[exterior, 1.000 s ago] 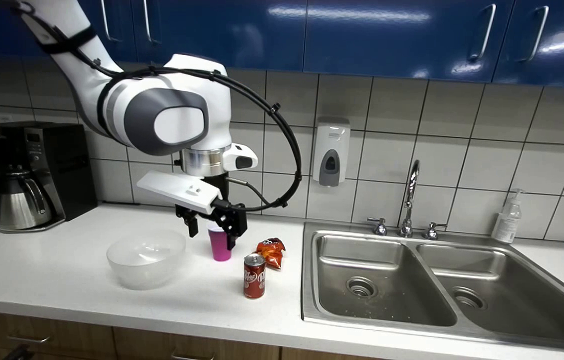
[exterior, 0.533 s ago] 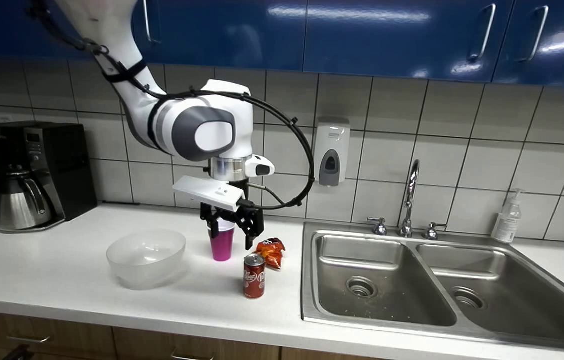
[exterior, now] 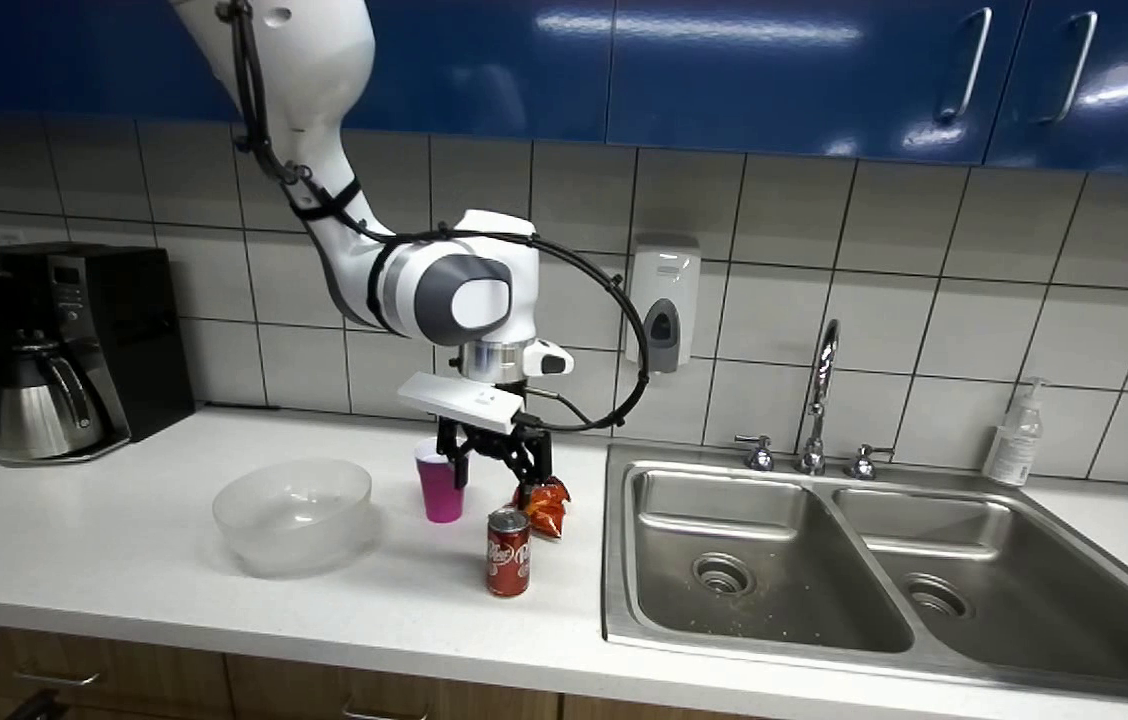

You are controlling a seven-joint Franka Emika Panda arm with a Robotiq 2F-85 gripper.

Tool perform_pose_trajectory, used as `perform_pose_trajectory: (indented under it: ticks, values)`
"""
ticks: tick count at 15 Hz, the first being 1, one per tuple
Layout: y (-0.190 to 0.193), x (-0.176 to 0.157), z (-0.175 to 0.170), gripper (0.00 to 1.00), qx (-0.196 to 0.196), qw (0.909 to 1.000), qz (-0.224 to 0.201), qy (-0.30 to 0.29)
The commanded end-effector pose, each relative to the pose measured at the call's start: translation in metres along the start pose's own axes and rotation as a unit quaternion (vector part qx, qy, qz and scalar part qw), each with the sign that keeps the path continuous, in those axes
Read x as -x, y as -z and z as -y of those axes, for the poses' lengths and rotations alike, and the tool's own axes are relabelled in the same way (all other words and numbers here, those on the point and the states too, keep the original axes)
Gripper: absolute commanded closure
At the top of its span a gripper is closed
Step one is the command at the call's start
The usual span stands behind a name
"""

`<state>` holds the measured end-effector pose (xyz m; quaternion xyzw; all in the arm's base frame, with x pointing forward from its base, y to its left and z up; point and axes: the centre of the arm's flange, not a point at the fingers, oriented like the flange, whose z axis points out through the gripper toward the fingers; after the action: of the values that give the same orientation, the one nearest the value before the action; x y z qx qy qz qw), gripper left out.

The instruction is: Put the red can in the plastic bowl

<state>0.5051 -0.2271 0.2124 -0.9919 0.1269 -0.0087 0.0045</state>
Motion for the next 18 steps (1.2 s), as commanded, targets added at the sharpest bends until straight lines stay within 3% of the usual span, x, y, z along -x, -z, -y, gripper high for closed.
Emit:
perform_pose_trajectory:
  ticks: [1,18]
  values:
    - [-0.016,-0.026,-0.009,0.0,-0.002,0.9998,0.017,-0.013]
    - [-0.067,-0.036,-0.019,0.0,0.007,0.9983,0.057,-0.014]
